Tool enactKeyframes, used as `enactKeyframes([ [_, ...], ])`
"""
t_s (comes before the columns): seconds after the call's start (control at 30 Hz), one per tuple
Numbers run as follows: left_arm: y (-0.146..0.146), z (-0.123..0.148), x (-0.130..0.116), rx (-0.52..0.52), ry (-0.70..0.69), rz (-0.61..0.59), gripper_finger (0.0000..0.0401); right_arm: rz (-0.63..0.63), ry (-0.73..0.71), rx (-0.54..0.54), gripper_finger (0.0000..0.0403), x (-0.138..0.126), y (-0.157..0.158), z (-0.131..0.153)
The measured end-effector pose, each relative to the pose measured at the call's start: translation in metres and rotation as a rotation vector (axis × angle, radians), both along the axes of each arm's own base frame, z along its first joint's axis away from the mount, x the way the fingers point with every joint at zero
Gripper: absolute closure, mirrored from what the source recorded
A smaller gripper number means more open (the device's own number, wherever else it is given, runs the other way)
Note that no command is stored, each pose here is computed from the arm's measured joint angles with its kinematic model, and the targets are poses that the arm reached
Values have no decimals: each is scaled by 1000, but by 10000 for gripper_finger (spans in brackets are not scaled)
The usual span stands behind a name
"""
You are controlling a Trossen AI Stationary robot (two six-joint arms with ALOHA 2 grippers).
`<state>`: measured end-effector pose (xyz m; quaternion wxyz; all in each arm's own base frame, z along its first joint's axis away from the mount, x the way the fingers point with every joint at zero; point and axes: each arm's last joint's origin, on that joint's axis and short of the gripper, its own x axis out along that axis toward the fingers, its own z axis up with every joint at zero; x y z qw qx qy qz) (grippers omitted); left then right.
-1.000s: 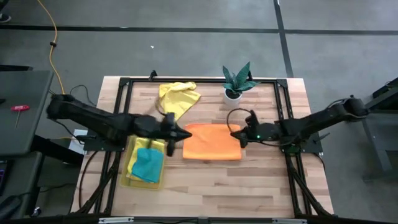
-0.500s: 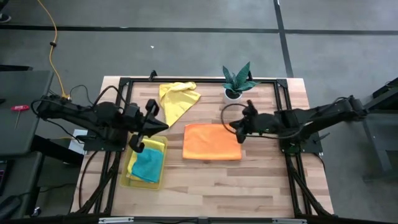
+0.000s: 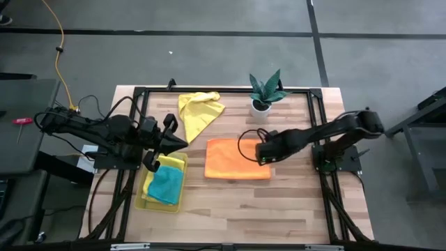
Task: Fold microfiber towels
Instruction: Fold the orange microfiber cloth
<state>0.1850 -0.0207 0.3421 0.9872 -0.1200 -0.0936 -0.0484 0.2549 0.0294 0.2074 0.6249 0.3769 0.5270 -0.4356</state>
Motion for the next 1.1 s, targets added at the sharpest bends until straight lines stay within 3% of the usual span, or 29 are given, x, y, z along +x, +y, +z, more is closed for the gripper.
enactKeyframes([
  [0.17,0,-6,1,1,65,-11,401,-111,49,28,160,16,-7,-27],
  [0.43,0,-8,1,-40,87,-17,401,-132,120,109,177,33,-21,-63],
  [0.67,0,-8,1,-41,87,-16,401,-105,112,138,195,34,-30,-66],
  [0.83,0,-8,1,-48,87,-15,401,-133,63,223,215,24,-33,-83],
  [1.1,1,-8,1,-59,87,32,401,-129,53,162,287,8,-31,-78],
])
